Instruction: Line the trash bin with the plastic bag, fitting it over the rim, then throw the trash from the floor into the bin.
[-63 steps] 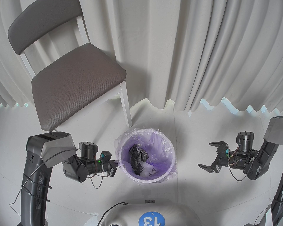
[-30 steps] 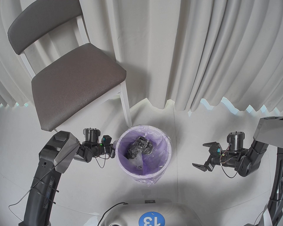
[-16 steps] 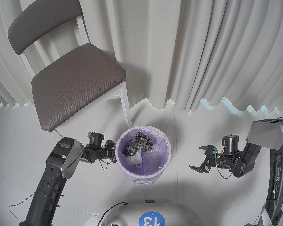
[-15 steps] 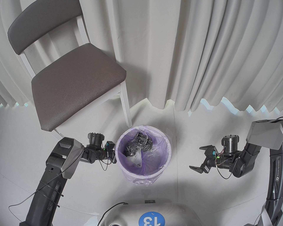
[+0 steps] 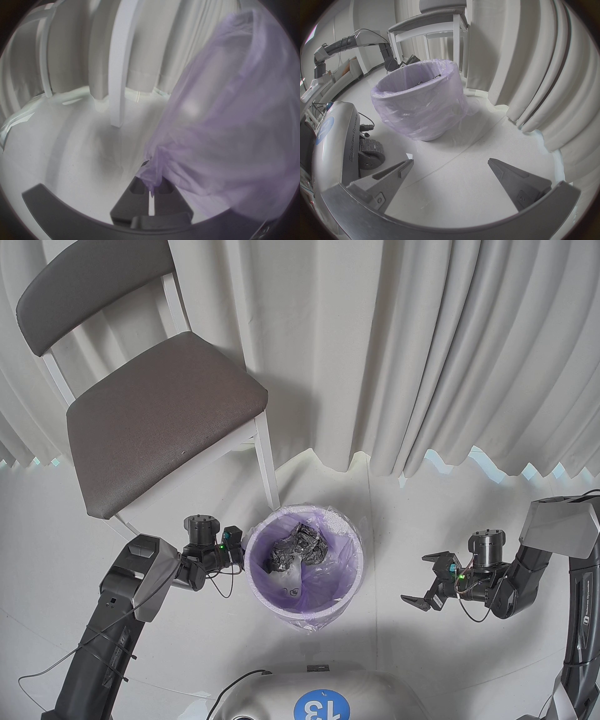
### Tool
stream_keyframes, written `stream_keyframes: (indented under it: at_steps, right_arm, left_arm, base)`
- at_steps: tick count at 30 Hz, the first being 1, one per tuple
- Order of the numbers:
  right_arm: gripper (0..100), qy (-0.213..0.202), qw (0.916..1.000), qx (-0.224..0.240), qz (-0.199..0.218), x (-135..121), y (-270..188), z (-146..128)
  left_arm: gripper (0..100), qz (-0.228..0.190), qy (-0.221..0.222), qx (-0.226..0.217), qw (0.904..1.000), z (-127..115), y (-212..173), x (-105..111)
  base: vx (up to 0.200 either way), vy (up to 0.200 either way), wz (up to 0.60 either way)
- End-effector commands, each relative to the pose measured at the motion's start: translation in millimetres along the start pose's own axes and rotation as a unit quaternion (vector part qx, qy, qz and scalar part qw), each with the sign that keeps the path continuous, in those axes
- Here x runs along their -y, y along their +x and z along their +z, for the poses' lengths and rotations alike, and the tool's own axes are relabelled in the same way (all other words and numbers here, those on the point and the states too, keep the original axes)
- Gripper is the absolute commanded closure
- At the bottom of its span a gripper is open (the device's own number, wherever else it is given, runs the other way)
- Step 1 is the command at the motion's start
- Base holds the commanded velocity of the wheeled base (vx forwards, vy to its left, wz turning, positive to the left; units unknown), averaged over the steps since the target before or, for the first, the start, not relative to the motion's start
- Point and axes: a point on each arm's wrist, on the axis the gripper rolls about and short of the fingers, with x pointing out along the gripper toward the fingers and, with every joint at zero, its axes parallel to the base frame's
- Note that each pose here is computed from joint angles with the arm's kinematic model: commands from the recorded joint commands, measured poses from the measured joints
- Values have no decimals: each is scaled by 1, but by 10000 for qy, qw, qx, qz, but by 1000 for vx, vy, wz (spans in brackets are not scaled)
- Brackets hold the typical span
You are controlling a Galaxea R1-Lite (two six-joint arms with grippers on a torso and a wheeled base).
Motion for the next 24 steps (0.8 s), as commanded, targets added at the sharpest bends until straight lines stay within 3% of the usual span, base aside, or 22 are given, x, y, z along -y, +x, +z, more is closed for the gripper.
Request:
stream_keyframes:
  at_steps: [1,6,11,15,16,19,24]
  right_arm:
    - [0,13,10000,-19,9,-1,-1,-1]
    - [0,12,10000,-30,18,-2,-2,-2]
    - [0,-33,10000,50,-39,-1,-6,2]
    - [0,-17,10000,23,-17,-2,-4,0]
    - [0,-17,10000,23,-17,-2,-4,0]
    - [0,-14,10000,18,-12,-2,-5,0]
    - [0,32,10000,-35,-16,-2,-9,-3]
  left_arm:
    - [100,-38,-147,-91,9998,-5,-3,5]
    - [100,-45,-106,-91,9999,-9,-2,7]
    - [100,37,92,250,9996,18,-8,3]
    - [100,-15,-27,24,10000,9,-10,6]
    - [0,-19,-36,11,10000,8,-11,6]
    - [0,-42,-51,-101,9999,1,-12,8]
    - [0,51,162,-503,9986,-14,-28,-9]
  base:
    - [0,0,0]
    - [0,0,0]
    - [0,0,0]
    - [0,0,0]
    - [0,0,0]
    - [0,0,0]
    - [0,0,0]
